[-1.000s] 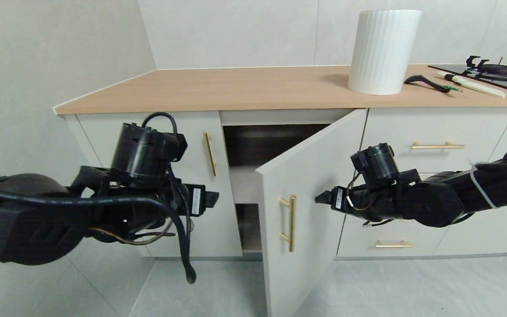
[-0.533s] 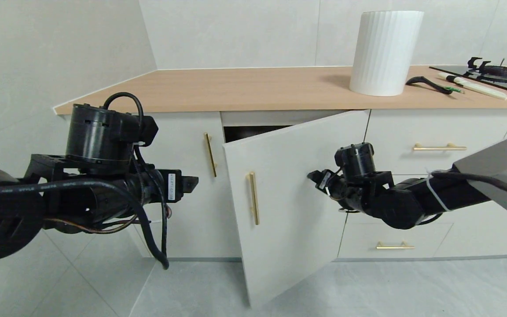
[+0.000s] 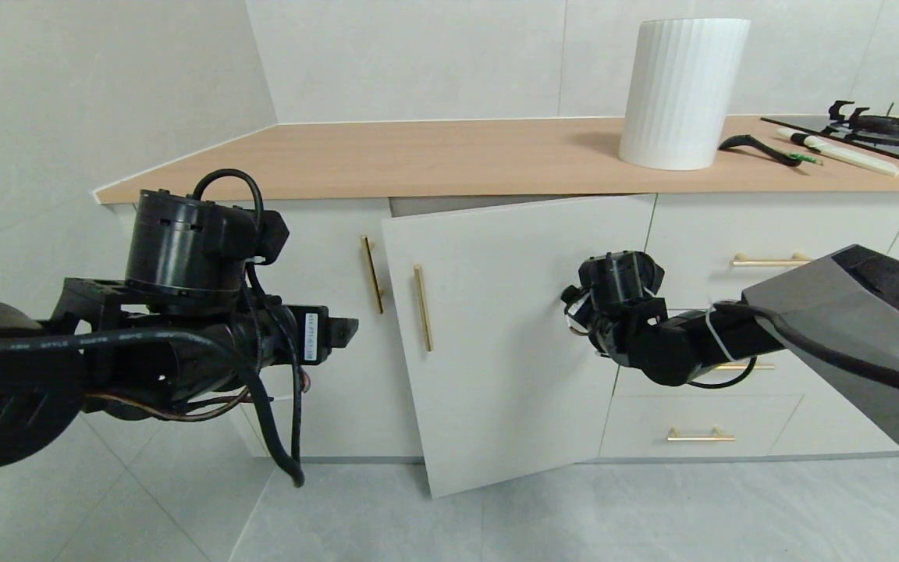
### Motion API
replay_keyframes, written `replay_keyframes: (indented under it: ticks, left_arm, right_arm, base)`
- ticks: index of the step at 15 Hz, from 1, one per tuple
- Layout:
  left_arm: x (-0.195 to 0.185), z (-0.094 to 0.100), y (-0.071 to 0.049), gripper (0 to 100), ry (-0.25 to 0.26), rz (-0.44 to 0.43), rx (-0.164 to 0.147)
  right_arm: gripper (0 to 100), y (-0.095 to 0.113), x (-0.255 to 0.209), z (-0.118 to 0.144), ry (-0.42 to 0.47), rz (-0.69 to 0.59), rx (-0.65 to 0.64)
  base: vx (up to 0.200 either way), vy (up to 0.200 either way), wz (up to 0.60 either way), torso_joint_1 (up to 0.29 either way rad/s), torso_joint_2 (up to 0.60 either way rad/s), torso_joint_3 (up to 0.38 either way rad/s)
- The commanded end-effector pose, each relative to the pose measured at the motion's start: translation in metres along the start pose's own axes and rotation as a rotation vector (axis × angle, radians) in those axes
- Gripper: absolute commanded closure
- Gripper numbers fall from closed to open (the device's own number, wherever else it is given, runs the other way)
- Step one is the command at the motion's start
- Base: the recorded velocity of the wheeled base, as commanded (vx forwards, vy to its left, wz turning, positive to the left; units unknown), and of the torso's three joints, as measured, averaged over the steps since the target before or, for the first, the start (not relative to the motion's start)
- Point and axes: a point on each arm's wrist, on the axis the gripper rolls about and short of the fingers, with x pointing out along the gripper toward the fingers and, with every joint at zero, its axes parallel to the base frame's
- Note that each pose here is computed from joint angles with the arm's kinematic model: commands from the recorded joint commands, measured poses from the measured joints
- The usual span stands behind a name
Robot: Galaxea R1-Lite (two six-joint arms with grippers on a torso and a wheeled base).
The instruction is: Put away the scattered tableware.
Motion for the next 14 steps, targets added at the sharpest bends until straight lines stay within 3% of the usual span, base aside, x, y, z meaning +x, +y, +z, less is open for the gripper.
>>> replay_keyframes:
  ticks: [1,7,14]
  left_arm:
    - [0.002,-0.002,-0.002,0,0.007,-0.003,0.004]
    - [0.002,-0.002,-0.003,0,0.009,-0.007,0.006]
    - [0.002,-0.003,-0.005,0,0.012,-0.013,0.008]
  right_arm:
    - [0,-0.001,0.007,0.002,-0.014,-0.005,0.014]
    - [0,-0.007,0.019,0.03,-0.104,-0.041,0.057]
    - [0,-0.013,0.034,0.035,-0.152,-0.079,0.069]
  base:
    - [0.0,0.0,0.0,0.0,0.0,0.0]
    - [0.0,0.0,0.0,0.0,0.0,0.0]
    - [0.0,0.0,0.0,0.0,0.0,0.0]
